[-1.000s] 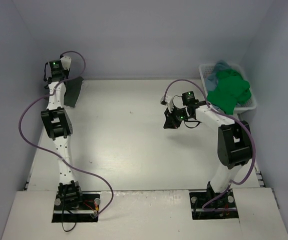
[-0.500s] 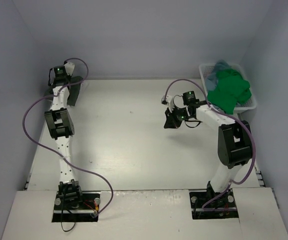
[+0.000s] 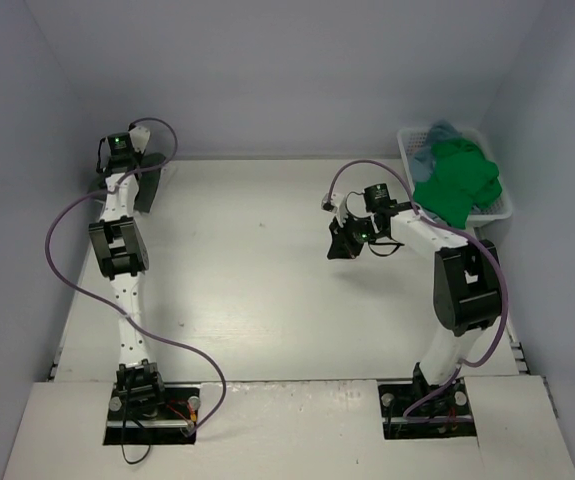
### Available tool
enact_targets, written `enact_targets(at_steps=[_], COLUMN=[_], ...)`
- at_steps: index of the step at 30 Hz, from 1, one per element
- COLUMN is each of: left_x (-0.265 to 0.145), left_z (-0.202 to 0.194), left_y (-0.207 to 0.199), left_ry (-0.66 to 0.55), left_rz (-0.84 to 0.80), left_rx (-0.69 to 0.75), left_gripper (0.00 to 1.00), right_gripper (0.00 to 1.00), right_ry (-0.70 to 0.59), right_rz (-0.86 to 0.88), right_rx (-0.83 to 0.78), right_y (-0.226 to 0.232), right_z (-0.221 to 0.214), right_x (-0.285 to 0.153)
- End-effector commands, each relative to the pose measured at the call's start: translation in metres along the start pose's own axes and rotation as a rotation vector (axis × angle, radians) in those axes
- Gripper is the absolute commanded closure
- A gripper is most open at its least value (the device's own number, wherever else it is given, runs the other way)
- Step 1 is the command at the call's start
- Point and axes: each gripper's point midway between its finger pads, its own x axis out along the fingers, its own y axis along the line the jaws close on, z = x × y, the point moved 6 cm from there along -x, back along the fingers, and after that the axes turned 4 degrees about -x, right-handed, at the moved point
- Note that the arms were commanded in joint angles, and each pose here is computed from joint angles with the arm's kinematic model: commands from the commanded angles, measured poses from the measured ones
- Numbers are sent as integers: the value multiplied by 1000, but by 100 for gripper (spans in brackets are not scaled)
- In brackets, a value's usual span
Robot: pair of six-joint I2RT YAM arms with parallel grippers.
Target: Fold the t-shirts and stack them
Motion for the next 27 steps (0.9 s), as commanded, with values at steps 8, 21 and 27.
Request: enact_targets(at_steps=[8,21,27], left_x=[-31,-84,-83], left_z=[-42,-18,15], left_y=[-43,-69,-52], left_ry=[252,338,260], left_rz=[-259,-361,-175], left_rx=[38,-28,-17], left_gripper=[69,71,45], right_gripper=[100,100,100], right_ry=[-41,-64,-70], right_rz=[19,28,28], right_rx=[-23,-52,-50], right_y=[3,8,9], right_z=[9,14,14], right_x=[-8,-13,-16])
